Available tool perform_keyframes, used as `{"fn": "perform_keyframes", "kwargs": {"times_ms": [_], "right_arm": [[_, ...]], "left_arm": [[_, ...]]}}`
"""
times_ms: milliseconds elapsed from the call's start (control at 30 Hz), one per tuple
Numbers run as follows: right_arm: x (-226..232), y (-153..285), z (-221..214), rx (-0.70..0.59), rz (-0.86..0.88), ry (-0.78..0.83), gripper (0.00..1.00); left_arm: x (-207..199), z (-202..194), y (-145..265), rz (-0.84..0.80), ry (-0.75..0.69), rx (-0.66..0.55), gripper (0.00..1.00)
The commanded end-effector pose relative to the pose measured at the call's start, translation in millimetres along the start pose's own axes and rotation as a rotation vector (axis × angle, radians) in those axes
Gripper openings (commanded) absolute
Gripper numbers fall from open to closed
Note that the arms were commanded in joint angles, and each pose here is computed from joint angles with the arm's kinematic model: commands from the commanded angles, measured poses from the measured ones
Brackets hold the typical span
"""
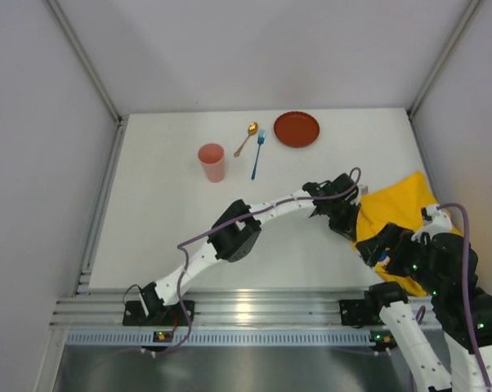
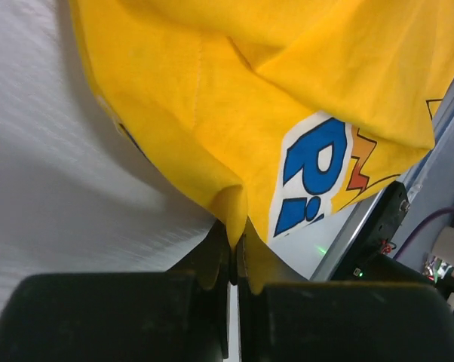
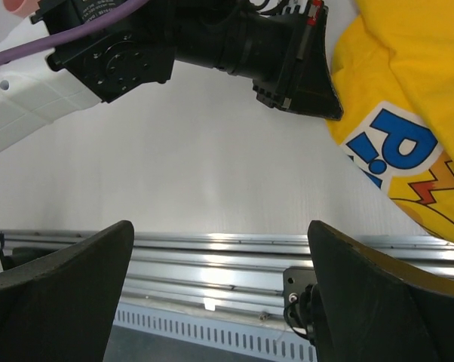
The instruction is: Set the dinner table for one person
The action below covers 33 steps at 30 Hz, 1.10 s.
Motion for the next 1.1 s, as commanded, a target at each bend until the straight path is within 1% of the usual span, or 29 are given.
{"fn": "perform_keyframes", "kwargs": {"times_ms": [0, 67, 100, 133, 167, 200, 233, 267, 300, 333, 367, 400, 467, 500, 533, 567, 600, 667, 700, 767, 800, 967, 1067], "right_arm": [[4, -11, 10, -0.018, 0.028, 0.037, 1.00], [5, -19, 10, -0.007, 0.039, 0.038, 1.00], [6, -24, 10, 0.007, 0.047, 0.035, 1.00], [6, -28, 10, 0.015, 0.051, 0.036, 1.00], [5, -36, 6, 0.036, 0.048, 0.033, 1.00], [6, -43, 9, 0.041, 0.049, 0.032, 1.00], [5, -49, 8, 0.055, 0.043, 0.030, 1.00], [3, -59, 8, 0.066, 0.038, 0.030, 1.00], [1, -70, 7, 0.103, 0.020, 0.023, 1.00], [0, -77, 6, 0.125, 0.013, 0.019, 1.00], [0, -88, 7, 0.136, 0.015, 0.018, 1.00], [0, -101, 4, 0.190, 0.012, 0.008, 1.00], [2, -122, 5, 0.213, 0.032, 0.003, 1.00], [0, -136, 1, 0.274, 0.022, -0.007, 0.99], [-2, -144, -1, 0.300, 0.004, -0.012, 0.99], [-3, -153, 1, 0.308, -0.008, -0.012, 0.98], [-10, -167, -4, 0.360, -0.053, -0.012, 0.99], [-16, -186, -4, 0.405, -0.096, 0.007, 0.99], [-22, -193, -3, 0.411, -0.137, 0.023, 0.99], [-27, -208, 7, 0.404, -0.175, 0.056, 0.99], [-33, -220, 3, 0.445, -0.203, 0.064, 0.99], [-40, -268, 18, 0.481, -0.267, 0.092, 0.98], [-43, -288, 28, 0.465, -0.299, 0.091, 0.98]], "left_arm": [[79, -1, -6, 0.242, 0.151, 0.004, 0.00], [97, 21, 19, 0.283, 0.218, -0.072, 0.00], [119, 14, 24, 0.326, 0.264, -0.061, 0.00], [122, 23, 34, 0.321, 0.270, -0.108, 0.00], [115, 31, 55, 0.306, 0.276, -0.146, 0.00], [125, 38, 72, 0.316, 0.309, -0.177, 0.00], [145, 25, 78, 0.358, 0.347, -0.159, 0.00], [157, 28, 92, 0.380, 0.374, -0.190, 0.00], [160, 15, 111, 0.403, 0.389, -0.197, 0.00], [166, 11, 121, 0.415, 0.405, -0.208, 0.00], [173, 13, 136, 0.420, 0.420, -0.247, 0.00], [178, -4, 152, 0.438, 0.438, -0.243, 0.00], [186, -15, 173, 0.457, 0.457, -0.262, 0.00], [190, -23, 180, 0.483, 0.457, -0.265, 0.00], [190, -36, 194, 0.498, 0.456, -0.271, 0.00], [191, -44, 199, 0.509, 0.446, -0.268, 0.00], [197, -61, 202, 0.531, 0.452, -0.247, 0.00], [191, -70, 215, 0.523, 0.439, -0.264, 0.00], [198, -84, 217, 0.545, 0.450, -0.245, 0.00], [197, -90, 226, 0.556, 0.450, -0.266, 0.00], [199, -94, 228, 0.568, 0.452, -0.263, 0.00], [205, -108, 233, 0.585, 0.474, -0.259, 0.00], [207, -116, 233, 0.584, 0.484, -0.247, 0.00]]}}
Point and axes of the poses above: each gripper's point midway between its finger pads, its own y axis back along the fingers, its own x axis along the line the jaws close on, z = x × y, the point moved 4 cm from there along y, back along the fingers, and after that the axes turned 11 degrees about y, right-handed, at the moved point
